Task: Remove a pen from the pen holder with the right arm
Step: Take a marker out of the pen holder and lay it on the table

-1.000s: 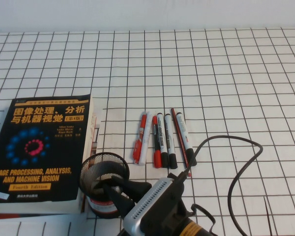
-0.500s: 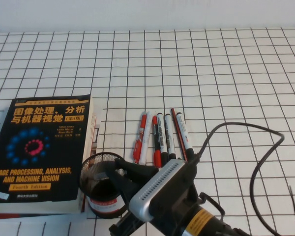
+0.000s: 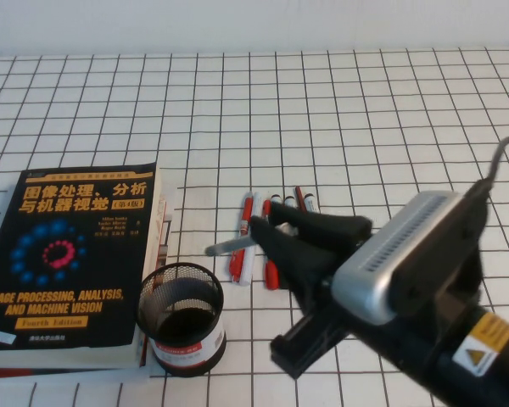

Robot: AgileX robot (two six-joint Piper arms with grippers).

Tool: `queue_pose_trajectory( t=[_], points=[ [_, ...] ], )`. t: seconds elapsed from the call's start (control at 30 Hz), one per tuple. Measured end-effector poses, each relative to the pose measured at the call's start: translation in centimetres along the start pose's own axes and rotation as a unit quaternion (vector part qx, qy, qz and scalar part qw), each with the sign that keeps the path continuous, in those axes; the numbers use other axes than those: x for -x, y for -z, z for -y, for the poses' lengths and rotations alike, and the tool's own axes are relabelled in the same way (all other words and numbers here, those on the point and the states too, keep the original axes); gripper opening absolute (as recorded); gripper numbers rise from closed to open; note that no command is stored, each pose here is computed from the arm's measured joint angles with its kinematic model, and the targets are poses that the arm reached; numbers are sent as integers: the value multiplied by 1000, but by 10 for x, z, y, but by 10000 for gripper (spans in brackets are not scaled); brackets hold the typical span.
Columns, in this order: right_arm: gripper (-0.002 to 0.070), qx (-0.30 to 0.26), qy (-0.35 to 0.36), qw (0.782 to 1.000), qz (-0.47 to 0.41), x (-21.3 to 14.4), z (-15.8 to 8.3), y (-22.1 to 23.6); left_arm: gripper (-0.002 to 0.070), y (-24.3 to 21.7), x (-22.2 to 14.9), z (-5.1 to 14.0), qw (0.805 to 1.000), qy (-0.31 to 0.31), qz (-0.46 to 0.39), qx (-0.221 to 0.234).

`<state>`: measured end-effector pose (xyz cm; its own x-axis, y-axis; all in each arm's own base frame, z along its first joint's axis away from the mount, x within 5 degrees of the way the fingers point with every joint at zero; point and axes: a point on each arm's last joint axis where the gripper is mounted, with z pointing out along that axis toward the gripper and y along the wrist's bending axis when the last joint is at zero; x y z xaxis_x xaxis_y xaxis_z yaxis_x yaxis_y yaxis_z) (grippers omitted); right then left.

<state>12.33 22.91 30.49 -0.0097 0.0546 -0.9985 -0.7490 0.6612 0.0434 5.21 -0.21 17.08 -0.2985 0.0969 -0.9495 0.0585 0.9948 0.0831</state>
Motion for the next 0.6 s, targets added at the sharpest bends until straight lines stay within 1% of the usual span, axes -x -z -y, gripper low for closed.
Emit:
queue_pose_trajectory(
  t=[0.13,0.2,0.3,0.37,0.43,0.57,0.6],
  points=[
    [94,-28,27,999,1,18,12,18,-4,0,0,0,1000,0,0,0],
    [94,-32,41,999,-2,25,18,25,-4,0,0,0,1000,0,0,0],
    [94,-38,37,998,-20,27,31,30,-4,0,0,0,1000,0,0,0],
    [94,-45,21,998,-46,24,43,30,-4,0,0,0,1000,0,0,0],
    [94,-53,-11,996,-77,19,54,29,-4,0,0,0,1000,0,0,0],
    [94,-64,-92,982,-153,9,78,31,-4,0,0,0,1000,0,0,0],
    [94,-65,-102,979,-166,9,83,32,-4,0,0,0,1000,0,0,0]
  ],
)
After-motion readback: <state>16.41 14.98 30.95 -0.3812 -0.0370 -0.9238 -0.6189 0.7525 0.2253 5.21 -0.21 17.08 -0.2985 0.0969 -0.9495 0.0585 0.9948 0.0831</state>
